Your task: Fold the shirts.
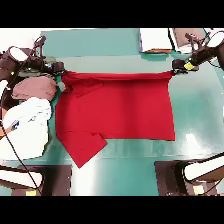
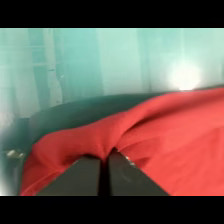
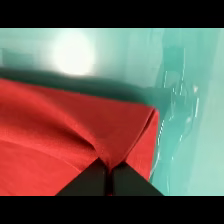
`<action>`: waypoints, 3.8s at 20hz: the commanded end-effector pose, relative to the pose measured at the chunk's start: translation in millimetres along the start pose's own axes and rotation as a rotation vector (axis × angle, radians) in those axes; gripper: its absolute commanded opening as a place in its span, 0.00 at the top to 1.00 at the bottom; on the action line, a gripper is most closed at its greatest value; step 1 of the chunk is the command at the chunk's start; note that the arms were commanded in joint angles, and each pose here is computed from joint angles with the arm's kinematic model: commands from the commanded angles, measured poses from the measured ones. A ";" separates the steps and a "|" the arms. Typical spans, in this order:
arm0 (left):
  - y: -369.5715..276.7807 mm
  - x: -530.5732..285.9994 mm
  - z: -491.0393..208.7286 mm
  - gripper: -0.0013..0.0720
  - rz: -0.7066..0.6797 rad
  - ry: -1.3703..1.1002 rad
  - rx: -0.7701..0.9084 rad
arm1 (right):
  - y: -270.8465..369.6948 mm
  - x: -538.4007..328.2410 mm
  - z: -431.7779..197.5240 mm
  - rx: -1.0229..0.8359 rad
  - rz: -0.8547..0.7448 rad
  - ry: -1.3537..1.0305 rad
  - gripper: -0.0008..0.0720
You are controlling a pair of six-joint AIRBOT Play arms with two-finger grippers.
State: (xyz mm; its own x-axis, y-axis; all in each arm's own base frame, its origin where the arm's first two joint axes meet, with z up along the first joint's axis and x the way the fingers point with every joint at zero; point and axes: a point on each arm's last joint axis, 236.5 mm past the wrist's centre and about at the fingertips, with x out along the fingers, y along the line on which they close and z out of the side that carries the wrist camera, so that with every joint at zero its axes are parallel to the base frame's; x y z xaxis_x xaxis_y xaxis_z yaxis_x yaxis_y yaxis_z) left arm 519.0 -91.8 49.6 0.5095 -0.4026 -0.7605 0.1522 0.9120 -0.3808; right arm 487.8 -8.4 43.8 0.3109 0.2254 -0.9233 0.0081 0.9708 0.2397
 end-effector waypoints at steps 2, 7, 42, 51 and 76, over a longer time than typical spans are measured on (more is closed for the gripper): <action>9.6 5.2 -44.9 0.95 0.014 0.189 0.082 | -8.1 4.7 -13.1 -0.004 -0.027 0.058 0.96; 23.8 20.0 -112.9 0.95 0.010 0.374 0.067 | -22.2 32.5 -75.8 0.030 -0.057 0.173 0.96; -7.9 -113.8 -238.1 0.27 0.114 0.364 -0.069 | 9.4 52.3 -343.0 0.302 0.153 0.425 0.88; 16.7 -103.7 -295.4 0.04 0.185 0.506 -0.129 | 15.3 39.6 -322.5 0.231 0.155 0.413 0.96; -83.6 -134.3 -263.6 0.95 -0.070 0.328 -0.059 | 1.9 -41.8 -286.1 0.086 0.012 0.296 0.96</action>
State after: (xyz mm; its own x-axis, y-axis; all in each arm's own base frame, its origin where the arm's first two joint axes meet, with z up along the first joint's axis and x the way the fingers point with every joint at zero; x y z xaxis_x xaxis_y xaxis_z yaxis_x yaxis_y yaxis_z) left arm 214.0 -141.1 -0.4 0.1361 -0.4970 -0.8570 0.0490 0.8674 -0.4952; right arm 223.3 21.9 -15.7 0.0316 0.3453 -0.9380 0.1009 0.9325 0.3467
